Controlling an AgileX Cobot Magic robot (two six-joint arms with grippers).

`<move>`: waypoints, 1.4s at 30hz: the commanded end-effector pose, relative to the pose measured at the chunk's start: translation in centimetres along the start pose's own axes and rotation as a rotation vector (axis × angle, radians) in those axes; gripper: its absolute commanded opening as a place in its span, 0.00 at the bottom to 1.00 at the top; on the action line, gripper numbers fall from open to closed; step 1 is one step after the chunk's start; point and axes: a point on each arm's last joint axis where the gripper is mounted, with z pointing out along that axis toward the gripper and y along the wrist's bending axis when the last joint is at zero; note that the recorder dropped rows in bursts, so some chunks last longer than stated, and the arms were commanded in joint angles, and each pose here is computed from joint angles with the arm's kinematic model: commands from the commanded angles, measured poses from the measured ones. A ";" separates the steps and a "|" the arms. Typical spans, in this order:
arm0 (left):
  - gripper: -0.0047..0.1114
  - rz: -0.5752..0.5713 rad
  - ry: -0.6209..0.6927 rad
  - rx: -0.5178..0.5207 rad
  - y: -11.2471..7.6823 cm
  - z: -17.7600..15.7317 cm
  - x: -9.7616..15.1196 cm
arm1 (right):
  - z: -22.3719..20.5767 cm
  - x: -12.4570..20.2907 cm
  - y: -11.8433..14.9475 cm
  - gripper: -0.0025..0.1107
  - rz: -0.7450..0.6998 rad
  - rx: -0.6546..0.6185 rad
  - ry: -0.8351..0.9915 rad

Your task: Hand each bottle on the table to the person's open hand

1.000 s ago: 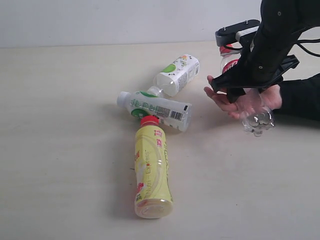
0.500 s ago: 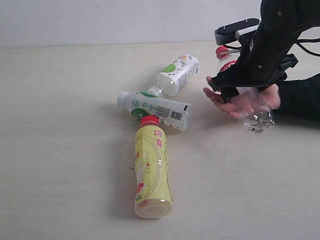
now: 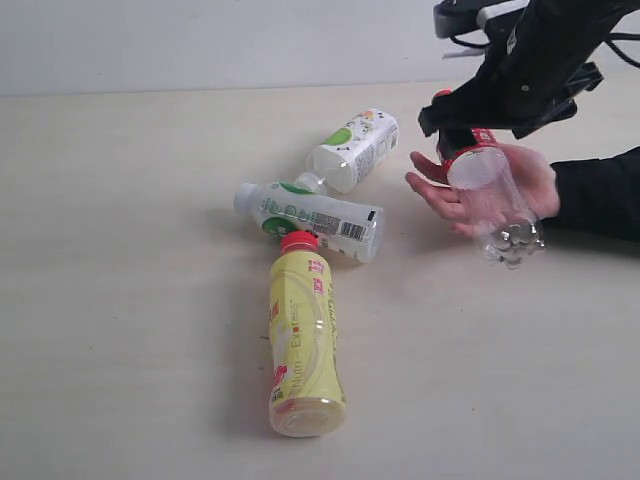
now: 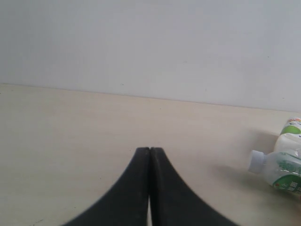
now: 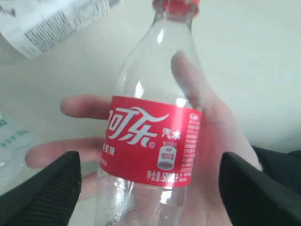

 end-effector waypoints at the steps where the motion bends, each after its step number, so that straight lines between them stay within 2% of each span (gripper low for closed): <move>1: 0.04 0.000 -0.007 0.000 0.0 -0.1 0.0 | -3.8 -1.1 -0.5 0.69 0.039 -0.013 -0.150; 3: 0.04 0.000 -0.007 0.000 0.0 -0.1 0.0 | -5.3 -1.1 -0.6 0.65 0.037 -0.016 -0.191; 5: 0.04 0.000 -0.007 0.000 0.0 -0.1 0.0 | -6.5 -0.7 -0.7 0.55 0.026 -0.021 -0.219; 11: 0.04 0.000 -0.007 0.000 0.0 -0.1 0.0 | -10.0 1.9 -0.7 0.04 0.042 -0.082 -0.367; 19: 0.04 0.000 -0.007 0.000 0.0 -0.1 0.0 | -12.4 9.4 -0.3 0.02 0.080 -0.177 -0.606; 26: 0.04 0.000 -0.007 0.000 0.0 -0.1 0.0 | -11.4 15.9 1.0 0.02 0.082 -0.241 -0.763; 37: 0.04 0.000 -0.007 0.000 0.0 -0.1 0.0 | -7.7 22.6 2.3 0.02 0.012 -0.309 -0.959; 42: 0.04 0.000 -0.007 0.000 0.0 -0.1 0.0 | -7.4 24.1 2.8 0.02 -0.101 -0.333 -1.036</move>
